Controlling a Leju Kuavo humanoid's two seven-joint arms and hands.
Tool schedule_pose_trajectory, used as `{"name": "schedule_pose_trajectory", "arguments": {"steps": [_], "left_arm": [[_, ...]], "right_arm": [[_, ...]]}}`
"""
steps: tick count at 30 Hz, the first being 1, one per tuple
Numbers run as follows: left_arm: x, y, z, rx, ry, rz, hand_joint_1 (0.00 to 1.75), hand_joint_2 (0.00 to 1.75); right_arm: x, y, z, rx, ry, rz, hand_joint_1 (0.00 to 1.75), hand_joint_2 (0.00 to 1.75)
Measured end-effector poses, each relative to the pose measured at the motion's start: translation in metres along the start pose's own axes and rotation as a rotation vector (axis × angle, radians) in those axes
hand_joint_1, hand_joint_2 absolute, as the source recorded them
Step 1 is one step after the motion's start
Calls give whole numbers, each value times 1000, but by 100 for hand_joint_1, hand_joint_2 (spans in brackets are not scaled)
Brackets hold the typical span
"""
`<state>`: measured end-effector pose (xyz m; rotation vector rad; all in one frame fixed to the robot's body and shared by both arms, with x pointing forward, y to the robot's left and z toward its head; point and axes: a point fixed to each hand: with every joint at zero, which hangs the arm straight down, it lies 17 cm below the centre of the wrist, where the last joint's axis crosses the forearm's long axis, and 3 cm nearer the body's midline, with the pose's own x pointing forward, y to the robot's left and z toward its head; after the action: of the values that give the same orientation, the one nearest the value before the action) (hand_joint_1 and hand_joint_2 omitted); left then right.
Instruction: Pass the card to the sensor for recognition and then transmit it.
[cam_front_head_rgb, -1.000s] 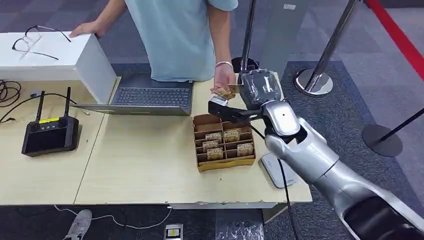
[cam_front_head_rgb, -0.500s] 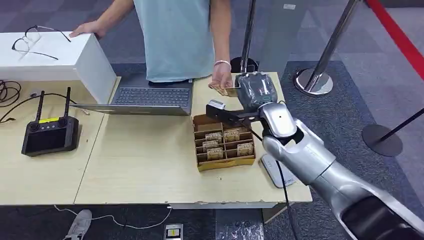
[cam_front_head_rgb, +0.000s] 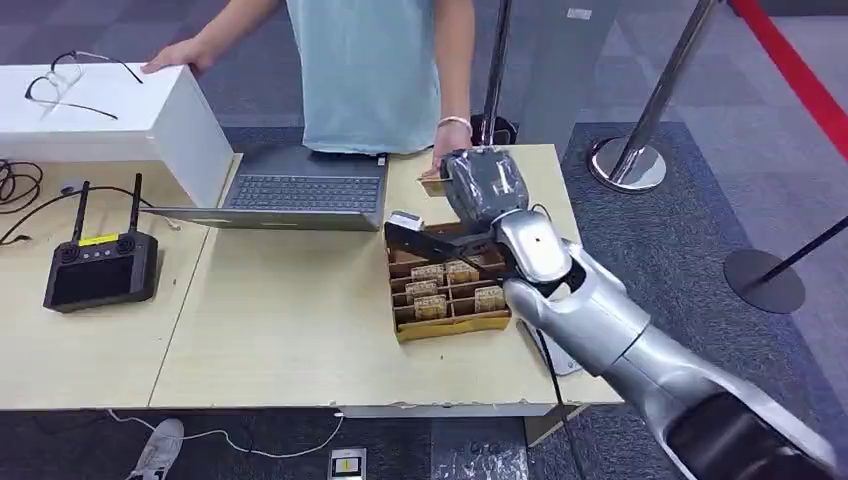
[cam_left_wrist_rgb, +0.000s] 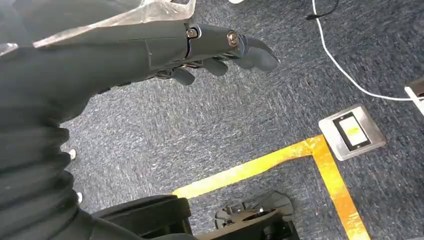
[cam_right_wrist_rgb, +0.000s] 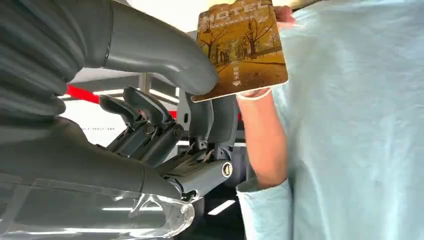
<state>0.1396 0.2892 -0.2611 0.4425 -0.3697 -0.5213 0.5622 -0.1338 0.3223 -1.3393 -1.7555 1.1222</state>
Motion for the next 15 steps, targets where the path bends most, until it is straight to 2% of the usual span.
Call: {"name": "schedule_pose_trajectory", "arguments": {"steps": [15], "left_arm": [[0, 0, 0, 0, -4, -6, 0, 175]], "right_arm": [[12, -9, -2, -22, -19, -25, 175, 175]]}}
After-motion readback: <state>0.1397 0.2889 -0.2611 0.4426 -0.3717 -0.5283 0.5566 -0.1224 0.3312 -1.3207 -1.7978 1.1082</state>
